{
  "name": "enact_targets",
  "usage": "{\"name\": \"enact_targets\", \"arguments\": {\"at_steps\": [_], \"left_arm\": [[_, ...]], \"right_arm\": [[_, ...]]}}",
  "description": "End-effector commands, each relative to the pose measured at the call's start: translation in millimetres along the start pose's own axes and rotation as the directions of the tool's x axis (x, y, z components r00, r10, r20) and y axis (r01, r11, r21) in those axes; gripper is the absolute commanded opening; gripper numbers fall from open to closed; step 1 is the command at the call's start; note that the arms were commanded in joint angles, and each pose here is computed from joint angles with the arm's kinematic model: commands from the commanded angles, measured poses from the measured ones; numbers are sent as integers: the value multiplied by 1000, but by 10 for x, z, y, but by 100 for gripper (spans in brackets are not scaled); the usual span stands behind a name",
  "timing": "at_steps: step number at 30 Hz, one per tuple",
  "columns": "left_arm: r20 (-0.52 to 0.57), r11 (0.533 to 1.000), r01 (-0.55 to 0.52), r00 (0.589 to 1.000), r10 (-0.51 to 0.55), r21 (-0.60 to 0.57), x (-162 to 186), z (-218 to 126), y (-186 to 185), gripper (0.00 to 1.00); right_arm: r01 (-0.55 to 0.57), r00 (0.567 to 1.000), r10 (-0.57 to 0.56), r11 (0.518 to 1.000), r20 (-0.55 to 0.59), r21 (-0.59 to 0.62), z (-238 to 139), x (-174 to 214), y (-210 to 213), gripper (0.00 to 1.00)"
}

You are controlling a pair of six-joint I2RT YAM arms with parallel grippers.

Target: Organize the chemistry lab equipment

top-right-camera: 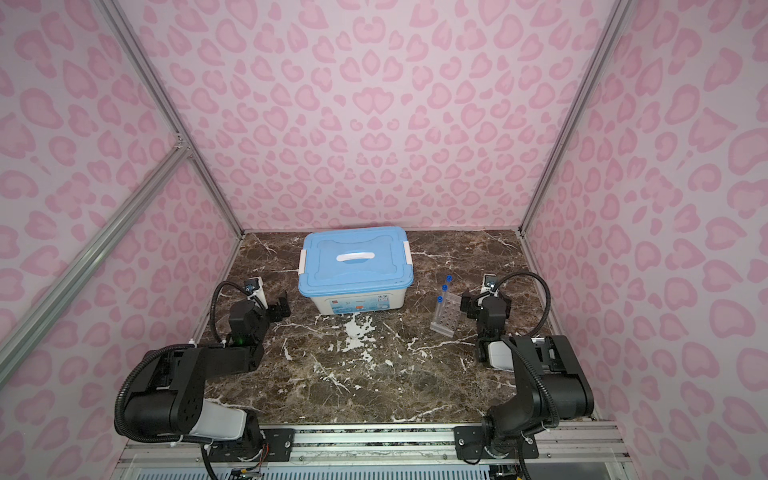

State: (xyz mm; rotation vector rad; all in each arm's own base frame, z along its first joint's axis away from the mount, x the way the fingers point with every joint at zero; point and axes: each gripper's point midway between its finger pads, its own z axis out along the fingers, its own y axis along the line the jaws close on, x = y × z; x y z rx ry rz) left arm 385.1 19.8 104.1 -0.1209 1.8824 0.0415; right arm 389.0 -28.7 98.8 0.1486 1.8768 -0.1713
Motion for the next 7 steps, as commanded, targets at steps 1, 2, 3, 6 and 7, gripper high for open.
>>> {"name": "enact_targets", "arguments": {"at_steps": [1, 2, 3, 6, 7], "left_arm": [[38, 1000, -4, 999, 4, -1, -106, 11, -1, 97], [41, 1000, -3, 999, 3, -1, -117, 11, -2, 97], [40, 1000, -3, 999, 3, -1, -111, 11, 0, 97], [41, 1000, -4, 999, 4, -2, -114, 12, 0, 97], [40, 1000, -3, 999, 3, -1, -112, 10, -2, 97]], "right_arm": [[-1, 1000, 1, 1000, 0, 15, 11, 1, -21, 99], [-1, 1000, 1, 1000, -2, 16, 15, 2, -22, 99], [-1, 1000, 1, 1000, 0, 15, 14, -3, -18, 99], [-2, 1000, 2, 1000, -2, 15, 19, -3, -18, 99], [-2, 1000, 2, 1000, -2, 16, 13, 4, -20, 99]]}}
